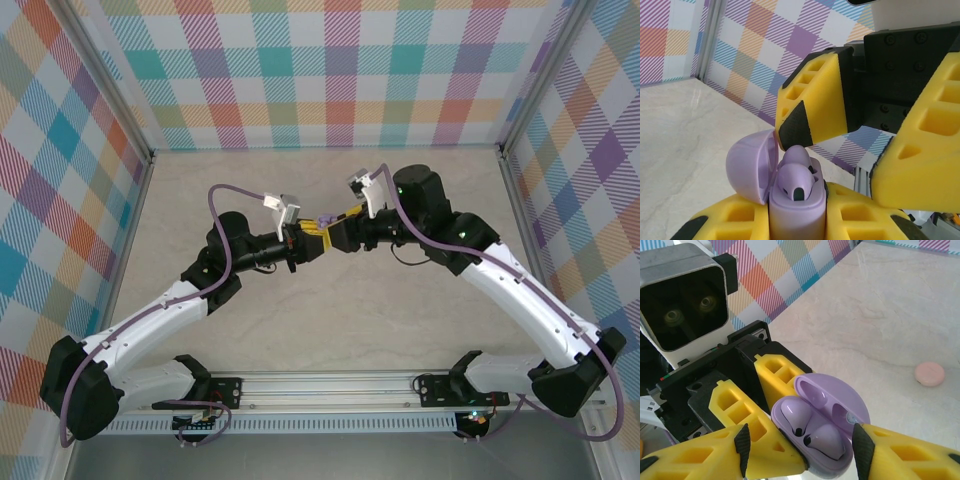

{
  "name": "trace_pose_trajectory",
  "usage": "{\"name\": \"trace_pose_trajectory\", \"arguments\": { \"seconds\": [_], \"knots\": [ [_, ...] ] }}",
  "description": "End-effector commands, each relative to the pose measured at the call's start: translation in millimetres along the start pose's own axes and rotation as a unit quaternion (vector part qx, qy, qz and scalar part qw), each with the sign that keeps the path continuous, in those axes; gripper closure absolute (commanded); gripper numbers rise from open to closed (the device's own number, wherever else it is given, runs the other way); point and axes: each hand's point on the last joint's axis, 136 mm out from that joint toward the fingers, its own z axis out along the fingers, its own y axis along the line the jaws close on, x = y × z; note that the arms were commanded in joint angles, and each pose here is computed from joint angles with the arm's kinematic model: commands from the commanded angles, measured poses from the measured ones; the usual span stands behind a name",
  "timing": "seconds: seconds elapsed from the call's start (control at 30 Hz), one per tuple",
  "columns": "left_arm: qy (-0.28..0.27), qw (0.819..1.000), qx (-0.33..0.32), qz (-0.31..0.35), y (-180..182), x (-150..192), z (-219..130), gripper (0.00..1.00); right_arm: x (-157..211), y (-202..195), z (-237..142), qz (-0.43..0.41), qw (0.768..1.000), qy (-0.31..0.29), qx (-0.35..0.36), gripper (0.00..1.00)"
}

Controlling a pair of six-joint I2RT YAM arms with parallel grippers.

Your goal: Insert wireless bluetooth earbuds into charging case

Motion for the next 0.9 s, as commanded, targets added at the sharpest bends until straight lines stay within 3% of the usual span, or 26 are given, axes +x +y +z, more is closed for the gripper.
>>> {"name": "trace_pose_trajectory", "arguments": {
  "seconds": [0.0,0.5,0.7,0.87],
  "knots": [
    [-0.036,0.999,0.018,0.037,-15.3,-23.7,-5.0,0.94,-8.6,6.5,-11.7,-0.009,1.000,-0.014,0.005,0.42],
    [-0.033,0.997,0.011,0.069,-18.7,-21.6,-13.5,0.95,-14.2,-39.8,-45.0,0.031,0.987,-0.075,0.139,0.40],
    [-0.034,0.996,0.036,0.075,-30.7,-26.9,-15.0,0.94,-4.9,-54.5,-38.4,0.076,0.990,-0.062,0.097,0.44],
    [-0.041,0.993,0.069,0.086,-46.3,-31.8,-16.1,0.94,0.2,-50.8,-25.6,0.085,0.994,-0.047,0.049,0.59]
  ]
}}
